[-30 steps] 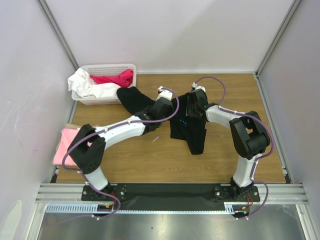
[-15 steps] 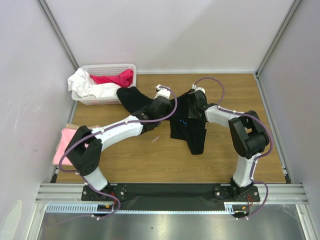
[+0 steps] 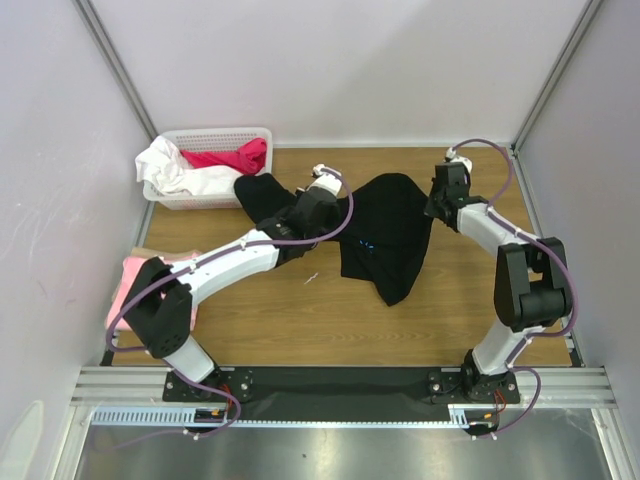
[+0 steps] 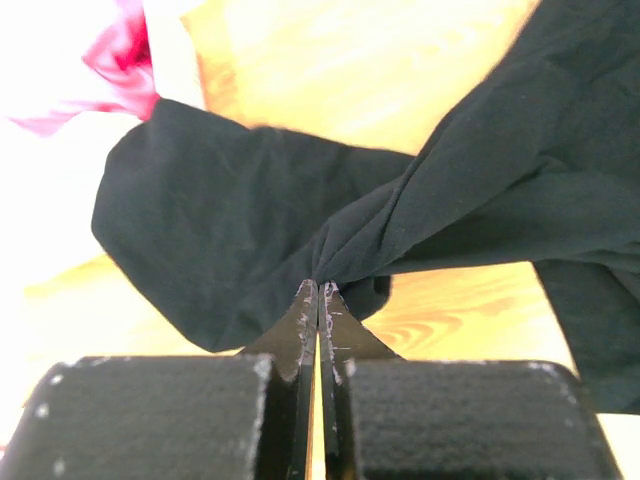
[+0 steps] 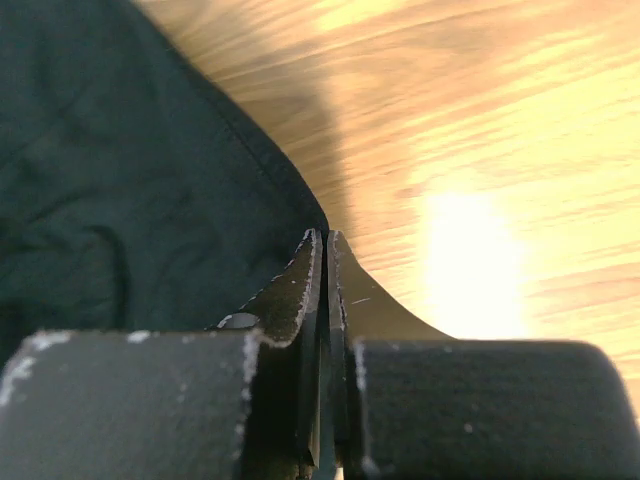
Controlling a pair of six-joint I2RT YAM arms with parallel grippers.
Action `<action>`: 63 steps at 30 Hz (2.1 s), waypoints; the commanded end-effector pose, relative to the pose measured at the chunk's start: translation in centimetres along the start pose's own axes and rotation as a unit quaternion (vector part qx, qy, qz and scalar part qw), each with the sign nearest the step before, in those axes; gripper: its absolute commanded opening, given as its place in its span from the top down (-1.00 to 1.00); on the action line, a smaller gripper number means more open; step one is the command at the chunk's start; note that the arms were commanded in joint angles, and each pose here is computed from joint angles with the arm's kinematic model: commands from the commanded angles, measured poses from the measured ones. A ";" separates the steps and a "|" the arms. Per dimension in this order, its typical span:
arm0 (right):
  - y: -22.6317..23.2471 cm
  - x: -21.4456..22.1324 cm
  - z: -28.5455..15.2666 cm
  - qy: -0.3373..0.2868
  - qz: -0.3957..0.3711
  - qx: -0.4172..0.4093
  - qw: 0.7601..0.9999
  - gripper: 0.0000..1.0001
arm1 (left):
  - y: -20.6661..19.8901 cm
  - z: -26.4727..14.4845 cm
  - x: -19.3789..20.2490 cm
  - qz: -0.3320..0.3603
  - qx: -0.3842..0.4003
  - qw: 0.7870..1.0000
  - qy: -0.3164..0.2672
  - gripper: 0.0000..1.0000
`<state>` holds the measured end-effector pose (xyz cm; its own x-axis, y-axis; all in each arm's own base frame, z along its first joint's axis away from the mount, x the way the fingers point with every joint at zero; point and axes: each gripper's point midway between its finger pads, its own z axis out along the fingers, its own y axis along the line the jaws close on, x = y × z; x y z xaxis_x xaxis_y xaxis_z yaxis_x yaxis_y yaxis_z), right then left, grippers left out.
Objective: Fold and stack the t-shirts
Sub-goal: Flatten the tshirt out
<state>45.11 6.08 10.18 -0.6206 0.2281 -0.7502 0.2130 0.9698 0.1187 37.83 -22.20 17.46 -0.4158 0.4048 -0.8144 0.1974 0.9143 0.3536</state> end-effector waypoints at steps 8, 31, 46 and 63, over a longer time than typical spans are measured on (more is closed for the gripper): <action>-7.4 -1.6 0.3 -0.018 0.040 0.097 0.994 1.00 | 3.5 1.8 -7.0 0.055 -0.058 0.996 -0.046 0.99; -12.3 -5.3 6.4 -0.023 0.056 0.113 0.992 1.00 | 4.2 15.2 -13.1 0.109 -0.114 0.986 -0.061 0.19; -6.9 -4.8 -3.8 -0.026 0.070 0.029 0.997 -0.50 | 2.4 4.4 -12.3 -0.080 0.084 0.991 -0.060 -1.00; -2.5 9.4 -5.1 0.065 0.103 -0.039 0.992 -0.44 | -3.0 4.0 3.9 -0.143 0.101 0.982 0.067 -0.92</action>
<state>33.26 5.85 4.87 -0.7307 0.3750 -0.5705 0.2794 0.9267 0.2512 37.53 -21.57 9.58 -0.6524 0.2416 -0.7183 0.2698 0.9598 0.0779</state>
